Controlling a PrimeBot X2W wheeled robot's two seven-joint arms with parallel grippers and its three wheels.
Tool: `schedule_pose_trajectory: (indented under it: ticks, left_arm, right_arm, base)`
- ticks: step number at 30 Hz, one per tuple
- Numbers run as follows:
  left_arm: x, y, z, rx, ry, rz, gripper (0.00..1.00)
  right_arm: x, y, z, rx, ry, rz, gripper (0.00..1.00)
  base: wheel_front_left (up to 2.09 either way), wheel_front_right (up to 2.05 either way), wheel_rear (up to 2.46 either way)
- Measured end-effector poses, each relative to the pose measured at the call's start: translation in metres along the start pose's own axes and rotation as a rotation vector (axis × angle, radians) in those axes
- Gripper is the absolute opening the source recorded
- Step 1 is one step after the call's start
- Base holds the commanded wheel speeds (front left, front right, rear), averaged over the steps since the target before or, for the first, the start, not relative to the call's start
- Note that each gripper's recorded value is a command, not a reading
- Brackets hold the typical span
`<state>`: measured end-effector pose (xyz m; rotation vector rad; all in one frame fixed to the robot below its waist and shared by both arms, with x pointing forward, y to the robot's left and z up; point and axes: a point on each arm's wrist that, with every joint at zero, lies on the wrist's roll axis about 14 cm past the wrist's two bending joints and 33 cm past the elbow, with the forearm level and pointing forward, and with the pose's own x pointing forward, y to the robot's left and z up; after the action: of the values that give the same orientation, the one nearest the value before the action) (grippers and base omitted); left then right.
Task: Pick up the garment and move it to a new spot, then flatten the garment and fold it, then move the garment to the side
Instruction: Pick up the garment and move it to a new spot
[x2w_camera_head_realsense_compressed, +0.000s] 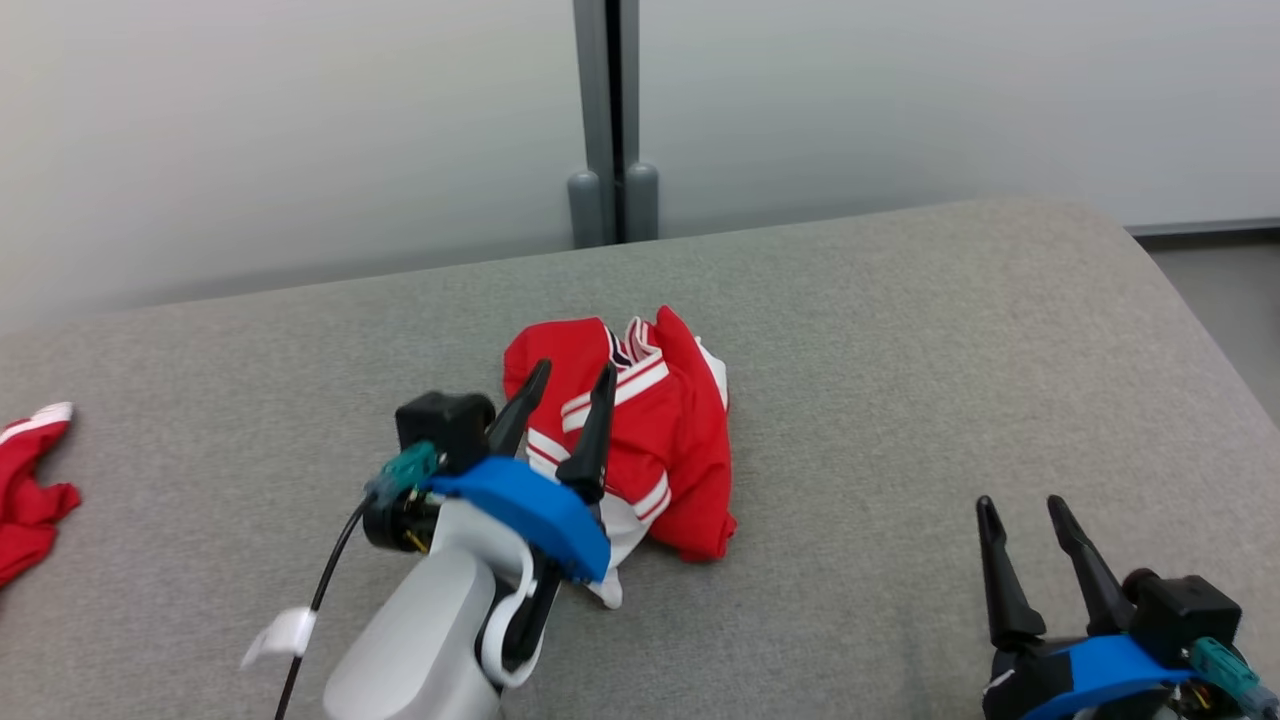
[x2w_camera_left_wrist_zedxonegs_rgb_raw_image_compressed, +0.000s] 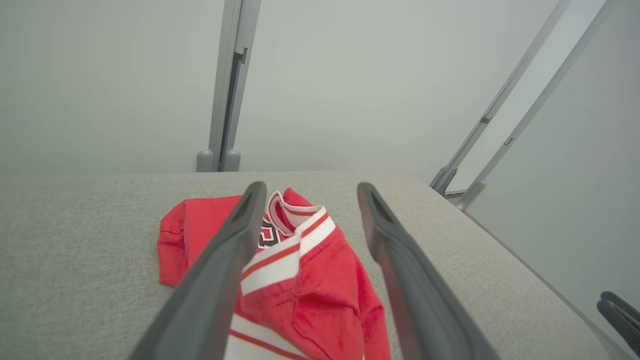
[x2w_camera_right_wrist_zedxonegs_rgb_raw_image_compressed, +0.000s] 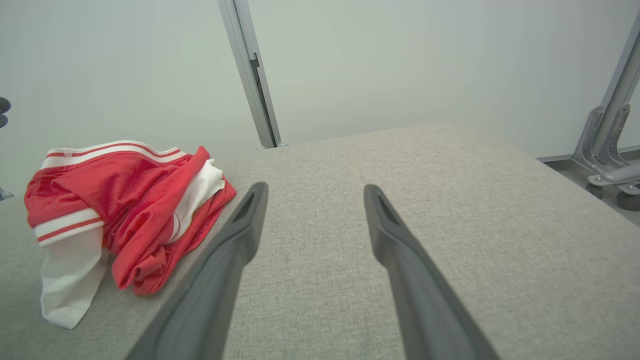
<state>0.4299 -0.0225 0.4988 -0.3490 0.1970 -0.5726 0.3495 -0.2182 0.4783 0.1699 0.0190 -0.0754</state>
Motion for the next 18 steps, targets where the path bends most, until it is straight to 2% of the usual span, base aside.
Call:
schedule_pose_trajectory:
  ticks: [12,18]
  left_arm:
    - [-0.101,0.077,0.023,0.049,-0.209,0.283,1.00]
    - [-0.146,0.104,0.047,0.139,-0.296,0.404,1.00]
  right_arm:
    - [0.003,0.011,0.009,-0.009,-0.019,0.038,1.00]
    - [0.010,0.027,0.009,-0.008,-0.011,0.086,1.00]
  base:
    - [0.00,0.00,0.00]
    - [0.00,0.00,0.00]
